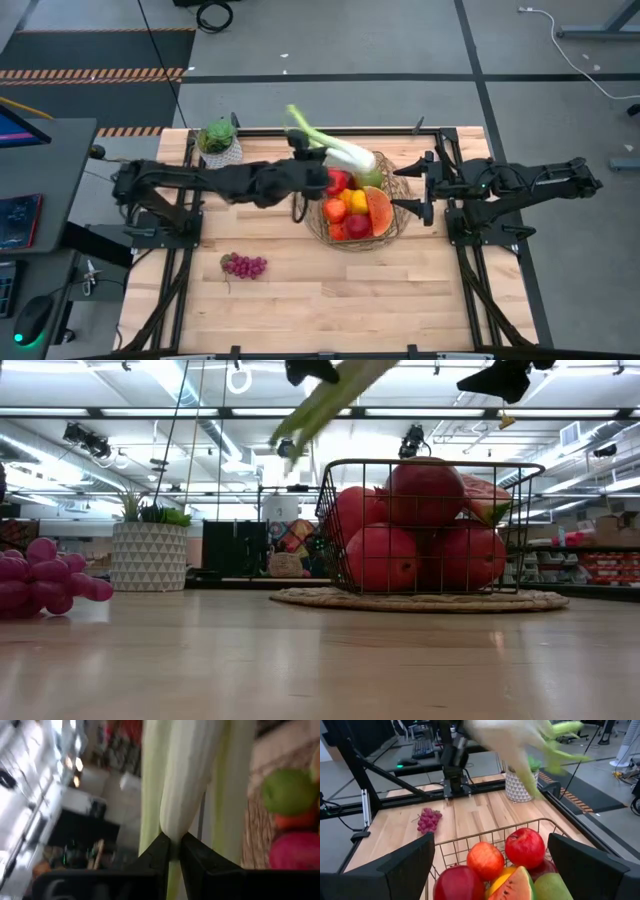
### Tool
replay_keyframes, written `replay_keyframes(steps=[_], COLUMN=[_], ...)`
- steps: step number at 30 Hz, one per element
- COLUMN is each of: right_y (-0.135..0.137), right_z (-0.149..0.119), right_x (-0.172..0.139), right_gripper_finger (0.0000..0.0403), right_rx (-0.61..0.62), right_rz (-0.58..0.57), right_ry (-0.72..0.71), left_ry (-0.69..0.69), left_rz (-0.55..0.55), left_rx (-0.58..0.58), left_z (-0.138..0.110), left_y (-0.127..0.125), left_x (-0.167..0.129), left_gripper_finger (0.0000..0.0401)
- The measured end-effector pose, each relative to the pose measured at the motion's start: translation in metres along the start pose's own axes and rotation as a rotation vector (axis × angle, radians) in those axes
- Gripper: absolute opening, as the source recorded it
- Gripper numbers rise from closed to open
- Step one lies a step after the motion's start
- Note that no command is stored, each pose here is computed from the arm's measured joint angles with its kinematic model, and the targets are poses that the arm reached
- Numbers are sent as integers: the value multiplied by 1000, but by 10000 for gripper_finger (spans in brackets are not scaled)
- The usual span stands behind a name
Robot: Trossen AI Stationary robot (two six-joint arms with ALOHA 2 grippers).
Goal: Build produce basket
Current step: Put the green celery into the brown wire basket
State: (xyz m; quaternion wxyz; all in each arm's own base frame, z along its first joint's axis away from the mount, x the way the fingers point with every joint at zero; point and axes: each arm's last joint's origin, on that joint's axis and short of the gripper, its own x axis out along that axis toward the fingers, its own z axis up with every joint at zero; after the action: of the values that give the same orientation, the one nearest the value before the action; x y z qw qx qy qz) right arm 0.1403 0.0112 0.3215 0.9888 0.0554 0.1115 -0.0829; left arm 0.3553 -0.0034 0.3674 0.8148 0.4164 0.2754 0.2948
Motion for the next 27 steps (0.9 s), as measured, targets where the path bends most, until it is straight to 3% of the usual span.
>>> replay_keyframes(steps=[7, 15, 27], right_y=[0, 2, 2], right_z=[-1, 0, 0], right_x=[0, 0, 0], right_gripper_finger=[393, 393, 393], right_rx=[6, 18, 22], right_rz=[7, 54, 63], right_ry=[9, 9, 3], left_ry=[208, 285, 306], left_rz=[-131, -309, -522], left_rx=[18, -11, -276], left_z=[15, 15, -16], left_y=[-14, -27, -30], left_x=[28, 62, 119], left_gripper_finger=[37, 40, 41])
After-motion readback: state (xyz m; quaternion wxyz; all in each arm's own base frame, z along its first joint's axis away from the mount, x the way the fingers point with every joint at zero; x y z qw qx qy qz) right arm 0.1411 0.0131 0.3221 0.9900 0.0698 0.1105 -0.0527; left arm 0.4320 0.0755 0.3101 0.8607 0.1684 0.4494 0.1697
